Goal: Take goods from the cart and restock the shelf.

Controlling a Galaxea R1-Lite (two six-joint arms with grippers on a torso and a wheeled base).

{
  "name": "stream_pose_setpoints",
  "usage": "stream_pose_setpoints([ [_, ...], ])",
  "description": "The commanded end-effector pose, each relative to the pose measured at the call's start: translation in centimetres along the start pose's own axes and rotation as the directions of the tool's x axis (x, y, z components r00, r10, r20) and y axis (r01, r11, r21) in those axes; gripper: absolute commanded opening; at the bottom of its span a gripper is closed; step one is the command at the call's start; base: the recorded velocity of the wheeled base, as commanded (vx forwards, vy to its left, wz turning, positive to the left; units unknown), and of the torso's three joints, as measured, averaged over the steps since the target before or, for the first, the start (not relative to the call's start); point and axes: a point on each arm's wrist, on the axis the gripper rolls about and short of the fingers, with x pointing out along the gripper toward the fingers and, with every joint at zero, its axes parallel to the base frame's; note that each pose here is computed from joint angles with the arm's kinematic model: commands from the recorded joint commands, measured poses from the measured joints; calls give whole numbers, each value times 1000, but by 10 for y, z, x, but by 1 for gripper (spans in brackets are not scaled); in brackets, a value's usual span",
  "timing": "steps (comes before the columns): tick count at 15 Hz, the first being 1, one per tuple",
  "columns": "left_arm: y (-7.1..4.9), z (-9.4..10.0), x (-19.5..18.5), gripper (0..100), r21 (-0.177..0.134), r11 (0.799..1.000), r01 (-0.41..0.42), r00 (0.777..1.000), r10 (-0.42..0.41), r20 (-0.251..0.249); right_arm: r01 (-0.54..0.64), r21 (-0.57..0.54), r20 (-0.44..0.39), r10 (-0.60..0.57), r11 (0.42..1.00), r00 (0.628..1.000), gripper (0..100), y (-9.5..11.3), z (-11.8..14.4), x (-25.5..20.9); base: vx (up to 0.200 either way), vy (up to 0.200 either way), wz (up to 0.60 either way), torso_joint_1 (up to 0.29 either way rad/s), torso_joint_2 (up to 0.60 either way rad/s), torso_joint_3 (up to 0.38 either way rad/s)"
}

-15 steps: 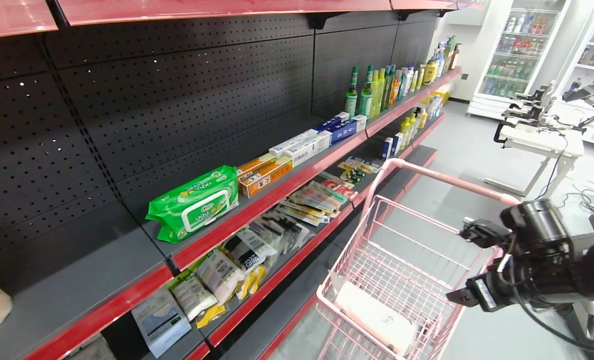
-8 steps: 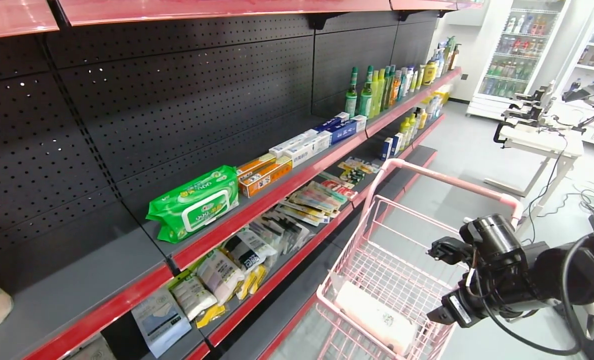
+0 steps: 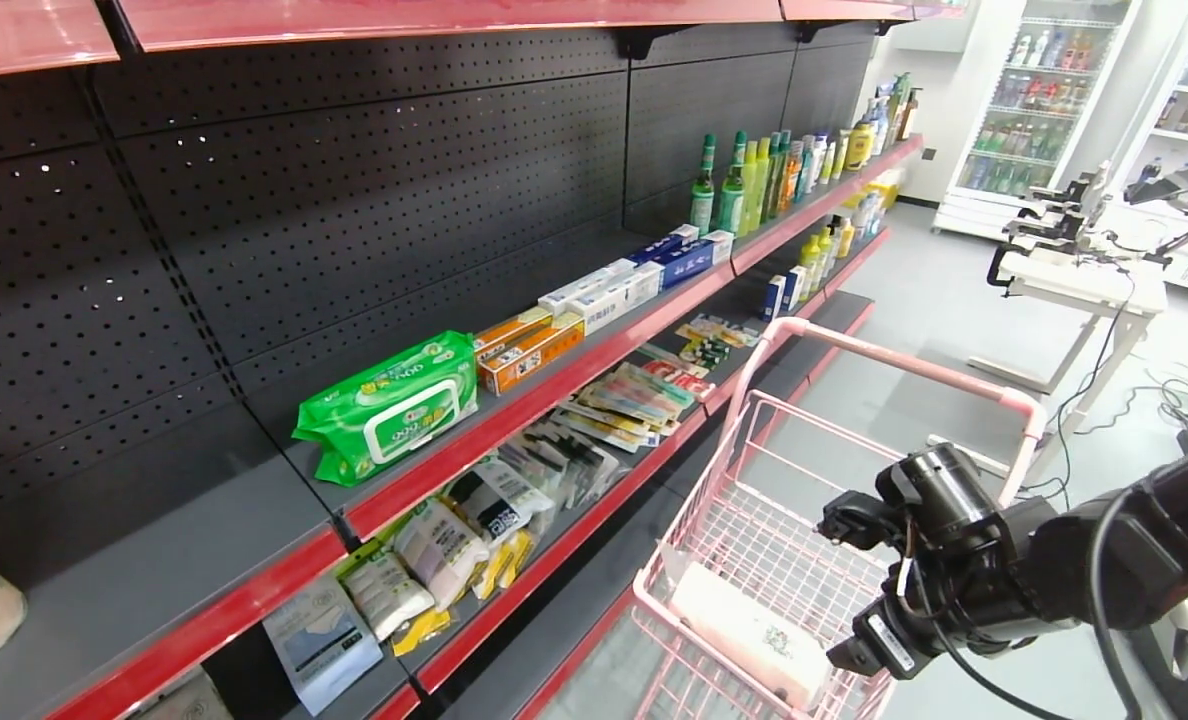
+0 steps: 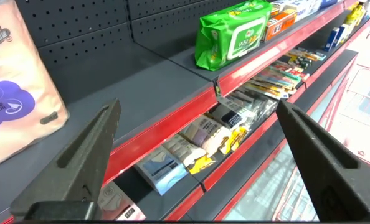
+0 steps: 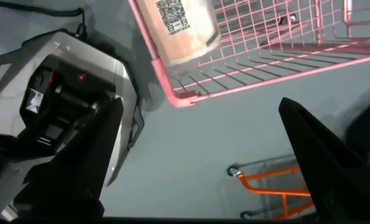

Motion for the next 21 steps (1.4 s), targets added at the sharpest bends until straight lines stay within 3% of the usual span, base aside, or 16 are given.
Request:
stream_pose_setpoints([
  [1,0,0,0,100,0,1000,-1,1000,1,1,-13,-37,-32,12,999,999,100,10,4,14,0,0,0,0,0,0],
  [7,0,0,0,100,0,1000,-1,1000,1,1,-29,-128,-33,25,991,999,100,27,28,48,0,0,0,0,0,0],
  [11,0,0,0,100,0,1000,-1,1000,1,1,-19,-140,-52,12,990,999,100,27,34,63,0,0,0,-63,142,76],
  [21,0,0,0,100,0,1000,-1,1000,1,1,-19,-193,-3,19,981,1000,100,27,53,70,0,0,0,-119,264,140],
])
